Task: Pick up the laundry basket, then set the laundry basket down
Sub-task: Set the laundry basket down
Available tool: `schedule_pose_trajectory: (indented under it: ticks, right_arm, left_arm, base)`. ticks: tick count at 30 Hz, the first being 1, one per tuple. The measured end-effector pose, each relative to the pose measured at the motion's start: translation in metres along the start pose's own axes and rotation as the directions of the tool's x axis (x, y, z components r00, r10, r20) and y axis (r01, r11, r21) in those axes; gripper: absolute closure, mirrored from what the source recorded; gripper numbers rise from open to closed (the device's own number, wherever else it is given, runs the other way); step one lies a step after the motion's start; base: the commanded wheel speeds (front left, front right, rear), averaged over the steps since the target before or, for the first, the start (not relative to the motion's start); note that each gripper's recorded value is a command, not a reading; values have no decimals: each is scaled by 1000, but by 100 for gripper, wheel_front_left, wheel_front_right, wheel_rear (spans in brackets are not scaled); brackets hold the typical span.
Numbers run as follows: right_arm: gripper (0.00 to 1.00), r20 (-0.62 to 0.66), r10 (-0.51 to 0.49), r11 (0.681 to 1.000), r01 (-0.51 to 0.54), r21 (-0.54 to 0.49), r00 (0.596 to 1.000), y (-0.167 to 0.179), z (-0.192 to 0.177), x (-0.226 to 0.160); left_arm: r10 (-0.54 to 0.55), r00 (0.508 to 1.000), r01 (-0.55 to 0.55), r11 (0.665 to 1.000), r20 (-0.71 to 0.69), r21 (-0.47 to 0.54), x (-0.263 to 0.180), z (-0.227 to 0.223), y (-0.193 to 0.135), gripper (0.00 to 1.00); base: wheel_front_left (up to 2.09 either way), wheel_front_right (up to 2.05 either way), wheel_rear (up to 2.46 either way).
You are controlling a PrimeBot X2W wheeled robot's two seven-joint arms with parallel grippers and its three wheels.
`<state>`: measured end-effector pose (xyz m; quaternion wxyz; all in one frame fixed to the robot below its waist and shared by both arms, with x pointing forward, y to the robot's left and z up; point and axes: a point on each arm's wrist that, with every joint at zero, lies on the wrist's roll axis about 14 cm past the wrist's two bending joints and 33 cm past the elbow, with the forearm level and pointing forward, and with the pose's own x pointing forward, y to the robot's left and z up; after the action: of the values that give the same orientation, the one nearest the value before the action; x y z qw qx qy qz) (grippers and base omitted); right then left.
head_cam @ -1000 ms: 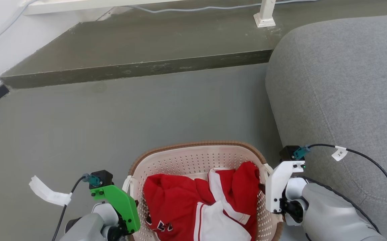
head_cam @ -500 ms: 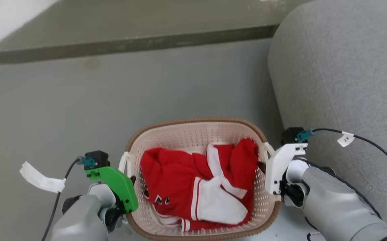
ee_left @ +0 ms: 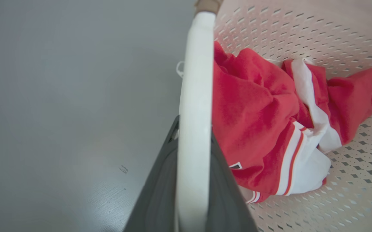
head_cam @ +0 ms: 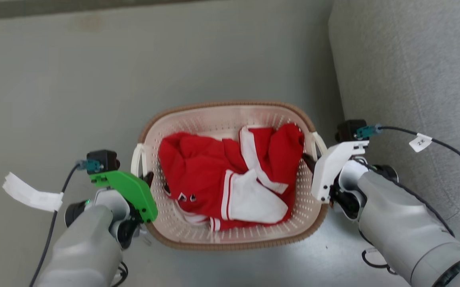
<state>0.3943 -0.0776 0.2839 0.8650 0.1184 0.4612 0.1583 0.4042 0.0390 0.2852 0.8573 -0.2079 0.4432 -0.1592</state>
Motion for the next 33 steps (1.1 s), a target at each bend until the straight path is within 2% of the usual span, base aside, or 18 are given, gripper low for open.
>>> schedule_pose_trajectory:
  ticks: [15, 33]
  right_arm:
    - [100, 8, -7, 1000, 6, 28, 1000, -21, 2, 47]
    - [100, 19, -13, 999, 13, 45, 1000, -41, -12, 93]
  left_arm:
    - [9, 999, -7, 999, 32, -43, 43, 5, 24, 100]
    - [24, 999, -21, 996, 29, -88, 85, -8, 51, 100]
  base:
    - [0, 0, 0]
    - [0, 0, 0]
